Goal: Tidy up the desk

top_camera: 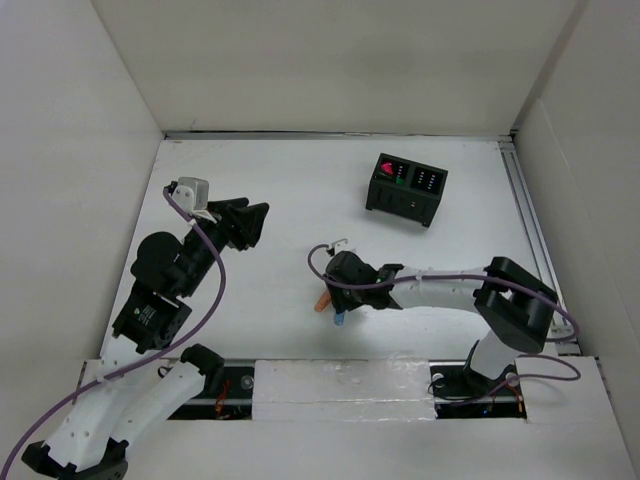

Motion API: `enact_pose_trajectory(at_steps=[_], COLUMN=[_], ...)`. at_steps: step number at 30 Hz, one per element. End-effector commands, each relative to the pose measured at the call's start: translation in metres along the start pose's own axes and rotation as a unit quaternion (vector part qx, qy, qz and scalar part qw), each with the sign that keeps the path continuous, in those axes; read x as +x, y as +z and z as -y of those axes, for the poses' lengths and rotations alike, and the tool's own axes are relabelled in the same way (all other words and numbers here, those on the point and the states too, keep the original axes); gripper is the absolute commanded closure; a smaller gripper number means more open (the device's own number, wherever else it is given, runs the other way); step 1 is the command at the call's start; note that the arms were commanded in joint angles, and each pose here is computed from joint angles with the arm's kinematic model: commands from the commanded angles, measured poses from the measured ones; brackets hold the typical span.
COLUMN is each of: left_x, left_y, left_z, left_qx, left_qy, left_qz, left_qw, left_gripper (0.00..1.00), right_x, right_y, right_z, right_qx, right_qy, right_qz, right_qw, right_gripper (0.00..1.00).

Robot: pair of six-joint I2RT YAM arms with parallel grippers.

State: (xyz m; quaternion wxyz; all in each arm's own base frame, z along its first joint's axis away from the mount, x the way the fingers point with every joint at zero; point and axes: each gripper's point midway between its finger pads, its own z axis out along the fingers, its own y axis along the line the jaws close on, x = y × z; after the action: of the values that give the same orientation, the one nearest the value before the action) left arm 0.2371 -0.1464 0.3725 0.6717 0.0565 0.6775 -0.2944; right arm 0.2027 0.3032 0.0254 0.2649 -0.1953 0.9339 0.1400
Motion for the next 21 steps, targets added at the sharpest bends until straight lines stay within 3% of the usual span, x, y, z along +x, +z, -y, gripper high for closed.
enact_pose_trajectory(at_steps=[1, 3, 13, 16, 21], left_x=[-0.005, -0.004, -0.004, -0.006, -0.004], left_y=[0.001, 0.002, 0.002, 0.001, 0.002], left_z=[-0.002, -0.001, -0.002, -0.001, 0.000], left_qx=[-0.004, -0.002, -0.004, -0.002, 0.002], left_qy=[0.004, 0.005, 0.005, 0.005, 0.004], left_qz=[0.012, 0.010, 0.010, 0.014, 0.009], left_qw=[1.000, 1.000, 1.000, 1.000, 1.000], left_gripper=[0.54, 0.54, 0.54, 0.54, 0.54], right_x=[0.013, 0.017, 0.020, -0.006, -0.084], right_y=[0.009, 0.009, -0.004, -0.022, -0.067], right_z=[0.016, 0.016, 0.025, 0.032, 0.047], right_qx=[0.068, 0.076, 0.092, 0.110, 0.081], right_qy=[-0.015, -0.017, 0.001, 0.012, 0.074], right_qz=[-0.008, -0.009, 0.010, 0.061, 0.186], right_qw=[0.998, 0.997, 0.996, 0.992, 0.977], right_gripper=[0.48, 0.54, 0.63, 0.66, 0.66])
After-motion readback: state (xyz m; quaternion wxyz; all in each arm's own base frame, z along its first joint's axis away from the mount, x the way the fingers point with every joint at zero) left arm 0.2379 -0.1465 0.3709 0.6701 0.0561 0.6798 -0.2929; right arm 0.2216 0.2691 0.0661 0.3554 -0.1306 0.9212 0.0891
